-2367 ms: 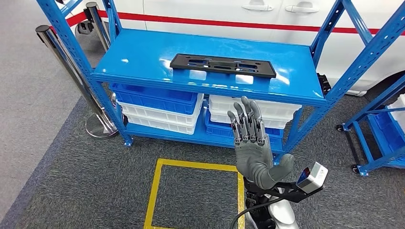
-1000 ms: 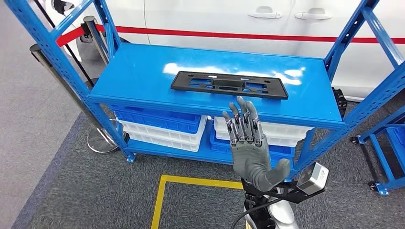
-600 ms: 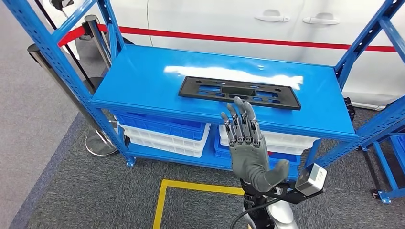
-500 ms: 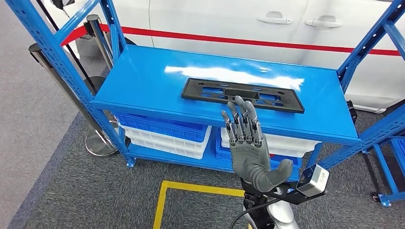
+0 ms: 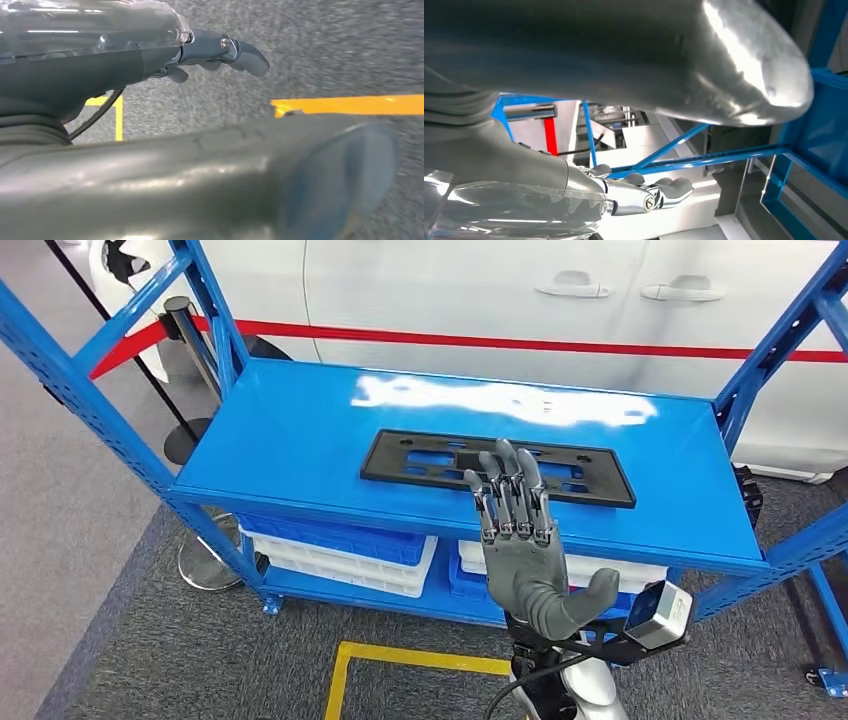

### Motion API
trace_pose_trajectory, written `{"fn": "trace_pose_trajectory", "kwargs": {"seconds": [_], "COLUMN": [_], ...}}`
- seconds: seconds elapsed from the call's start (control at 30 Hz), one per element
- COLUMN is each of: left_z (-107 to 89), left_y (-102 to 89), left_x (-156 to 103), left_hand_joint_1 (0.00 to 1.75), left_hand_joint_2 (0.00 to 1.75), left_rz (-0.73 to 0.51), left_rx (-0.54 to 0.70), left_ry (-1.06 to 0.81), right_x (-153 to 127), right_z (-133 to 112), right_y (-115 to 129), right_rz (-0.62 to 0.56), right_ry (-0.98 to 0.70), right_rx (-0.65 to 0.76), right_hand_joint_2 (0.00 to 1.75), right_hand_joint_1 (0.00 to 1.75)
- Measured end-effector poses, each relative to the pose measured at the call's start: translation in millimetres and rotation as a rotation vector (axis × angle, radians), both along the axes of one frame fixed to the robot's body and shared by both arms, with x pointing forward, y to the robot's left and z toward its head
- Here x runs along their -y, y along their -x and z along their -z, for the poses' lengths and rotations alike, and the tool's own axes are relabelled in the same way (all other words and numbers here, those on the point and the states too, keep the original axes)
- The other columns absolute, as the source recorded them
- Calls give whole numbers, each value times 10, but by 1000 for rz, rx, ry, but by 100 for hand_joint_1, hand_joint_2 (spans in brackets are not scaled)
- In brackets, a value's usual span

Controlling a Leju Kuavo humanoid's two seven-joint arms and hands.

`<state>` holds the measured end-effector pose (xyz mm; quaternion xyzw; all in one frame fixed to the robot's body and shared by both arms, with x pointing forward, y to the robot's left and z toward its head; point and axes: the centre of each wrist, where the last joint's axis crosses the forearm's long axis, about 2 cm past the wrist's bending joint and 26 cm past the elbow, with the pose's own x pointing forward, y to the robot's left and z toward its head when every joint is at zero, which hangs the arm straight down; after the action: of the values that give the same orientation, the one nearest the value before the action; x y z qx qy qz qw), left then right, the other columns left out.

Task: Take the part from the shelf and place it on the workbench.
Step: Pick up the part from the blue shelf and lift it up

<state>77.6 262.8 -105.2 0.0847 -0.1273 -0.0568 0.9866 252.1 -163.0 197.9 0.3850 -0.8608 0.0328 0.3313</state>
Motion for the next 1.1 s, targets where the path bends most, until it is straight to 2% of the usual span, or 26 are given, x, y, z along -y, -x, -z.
{"fn": "trace_pose_trajectory", "kwargs": {"seconds": [0.4,1.1], "left_z": [11,6], "left_y": [59,37], "left_x": [-11,9], "left_hand_joint_1": [0,0], "left_hand_joint_2": [0,0], "left_rz": [-2,-14], "left_rx": [-12,6], "left_ry": [-2,8], "right_x": [-13,6], "right_z": [-6,14], "right_y": [10,0], "right_rz": [-7,-28], "right_ry": [1,16], "right_rx": [3,10], "right_hand_joint_2": [0,0], "right_hand_joint_1": [0,0]}}
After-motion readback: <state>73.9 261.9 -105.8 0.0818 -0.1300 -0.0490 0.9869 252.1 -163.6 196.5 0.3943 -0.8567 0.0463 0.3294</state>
